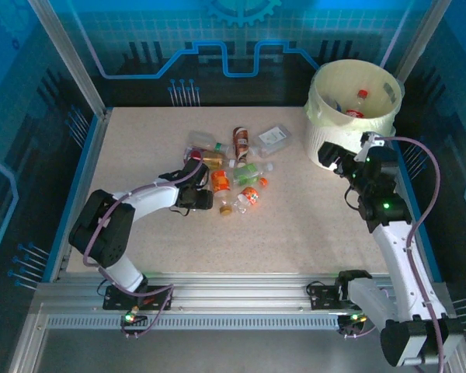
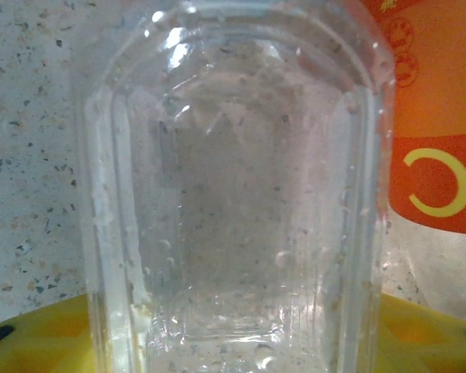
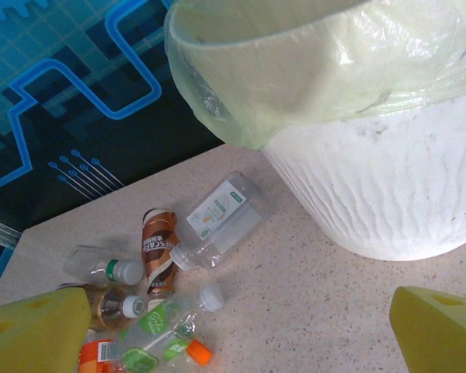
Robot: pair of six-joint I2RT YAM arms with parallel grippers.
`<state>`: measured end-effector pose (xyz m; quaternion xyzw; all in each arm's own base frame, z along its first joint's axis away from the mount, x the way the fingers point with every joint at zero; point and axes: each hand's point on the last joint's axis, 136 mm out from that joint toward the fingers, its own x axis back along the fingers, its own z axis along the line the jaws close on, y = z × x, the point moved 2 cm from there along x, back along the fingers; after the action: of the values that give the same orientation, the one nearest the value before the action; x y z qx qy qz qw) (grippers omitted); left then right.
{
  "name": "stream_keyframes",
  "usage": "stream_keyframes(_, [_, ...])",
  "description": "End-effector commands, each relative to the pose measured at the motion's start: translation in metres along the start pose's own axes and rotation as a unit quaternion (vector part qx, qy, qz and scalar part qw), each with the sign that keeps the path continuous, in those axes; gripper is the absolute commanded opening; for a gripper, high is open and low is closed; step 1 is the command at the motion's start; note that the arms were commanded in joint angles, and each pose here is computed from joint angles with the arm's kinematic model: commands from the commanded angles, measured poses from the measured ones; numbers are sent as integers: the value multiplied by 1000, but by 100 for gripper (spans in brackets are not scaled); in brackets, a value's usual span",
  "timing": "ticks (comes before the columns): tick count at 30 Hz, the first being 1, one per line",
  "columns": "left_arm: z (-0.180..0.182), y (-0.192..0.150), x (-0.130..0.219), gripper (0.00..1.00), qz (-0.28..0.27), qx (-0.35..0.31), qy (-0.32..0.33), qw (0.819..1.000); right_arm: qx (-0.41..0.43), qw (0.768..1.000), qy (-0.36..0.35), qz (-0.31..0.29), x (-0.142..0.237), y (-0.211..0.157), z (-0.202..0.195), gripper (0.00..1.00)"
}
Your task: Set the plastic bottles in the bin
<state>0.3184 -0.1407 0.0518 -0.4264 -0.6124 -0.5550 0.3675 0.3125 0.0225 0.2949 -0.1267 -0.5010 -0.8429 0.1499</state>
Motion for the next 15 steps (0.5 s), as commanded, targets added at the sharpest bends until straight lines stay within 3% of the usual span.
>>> stream_keyframes(1, [-2, 5, 15, 47, -40, -9, -12, 999, 0, 999, 31, 9, -1, 1, 14, 100])
stream_keyframes(8, [-10, 8, 47, 41, -109, -16, -44, 993, 19, 996, 86, 13, 0, 2, 34, 100])
stream_keyframes(15, [-59, 14, 104, 40, -194, -68, -175, 963, 36, 990, 135, 24, 4, 1, 54, 100])
